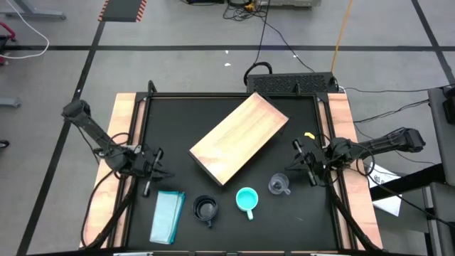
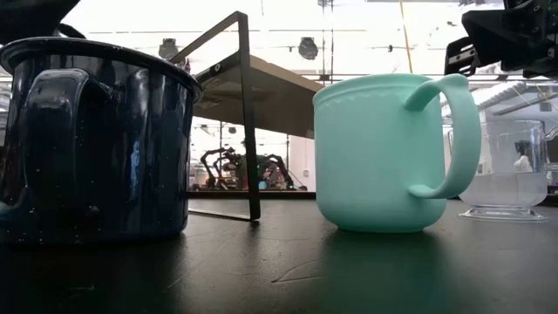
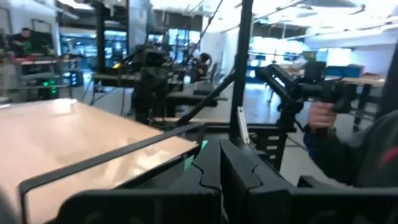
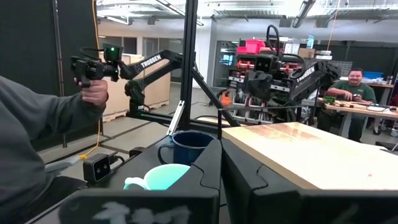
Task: Stack small to large cups/mugs on shelf
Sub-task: Put the dark blue cup on the shelf
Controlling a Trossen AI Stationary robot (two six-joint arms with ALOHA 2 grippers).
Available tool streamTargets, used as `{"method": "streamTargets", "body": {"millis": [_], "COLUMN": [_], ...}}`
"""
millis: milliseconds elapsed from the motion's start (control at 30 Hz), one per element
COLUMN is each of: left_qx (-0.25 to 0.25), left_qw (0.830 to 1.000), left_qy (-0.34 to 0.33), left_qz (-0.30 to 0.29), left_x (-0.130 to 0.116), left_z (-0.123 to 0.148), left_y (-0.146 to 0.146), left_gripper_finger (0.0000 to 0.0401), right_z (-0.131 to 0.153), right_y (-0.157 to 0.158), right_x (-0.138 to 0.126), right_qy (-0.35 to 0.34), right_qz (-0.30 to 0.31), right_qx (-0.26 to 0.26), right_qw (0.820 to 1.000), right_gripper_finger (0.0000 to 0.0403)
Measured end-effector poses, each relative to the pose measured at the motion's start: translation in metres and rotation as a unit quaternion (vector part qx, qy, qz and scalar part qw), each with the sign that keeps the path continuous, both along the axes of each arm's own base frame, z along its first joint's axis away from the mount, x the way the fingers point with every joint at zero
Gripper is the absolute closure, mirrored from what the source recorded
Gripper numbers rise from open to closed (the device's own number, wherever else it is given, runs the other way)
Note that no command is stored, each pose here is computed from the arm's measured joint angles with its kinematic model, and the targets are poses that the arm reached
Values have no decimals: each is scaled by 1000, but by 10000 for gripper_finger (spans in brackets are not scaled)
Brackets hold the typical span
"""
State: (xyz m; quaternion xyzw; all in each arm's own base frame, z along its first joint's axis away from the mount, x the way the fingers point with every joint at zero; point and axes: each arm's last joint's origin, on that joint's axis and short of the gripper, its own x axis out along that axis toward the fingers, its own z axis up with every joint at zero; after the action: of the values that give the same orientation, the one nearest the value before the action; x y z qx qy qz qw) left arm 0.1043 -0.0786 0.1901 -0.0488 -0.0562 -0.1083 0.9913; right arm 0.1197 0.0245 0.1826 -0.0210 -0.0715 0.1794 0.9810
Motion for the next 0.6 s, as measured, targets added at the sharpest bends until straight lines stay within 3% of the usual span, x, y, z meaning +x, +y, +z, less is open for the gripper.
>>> {"method": "streamTargets", "body": {"millis": [467, 600], "left_qx": [123, 116], "left_qw": [985, 985], "left_qy": [116, 128], "left_qz": [-25, -21], "left_x": [54, 64], "left_z": [27, 34], "left_y": [-41, -46], "left_gripper_finger": [401, 401], "right_z": [0, 0], "right_y": [0, 0], "right_x": [0, 0], "right_qy": [0, 0], "right_qz": [0, 0], "right_qx": [0, 0], "right_qw": [1000, 1000], "right_gripper_finger": [403, 403]}}
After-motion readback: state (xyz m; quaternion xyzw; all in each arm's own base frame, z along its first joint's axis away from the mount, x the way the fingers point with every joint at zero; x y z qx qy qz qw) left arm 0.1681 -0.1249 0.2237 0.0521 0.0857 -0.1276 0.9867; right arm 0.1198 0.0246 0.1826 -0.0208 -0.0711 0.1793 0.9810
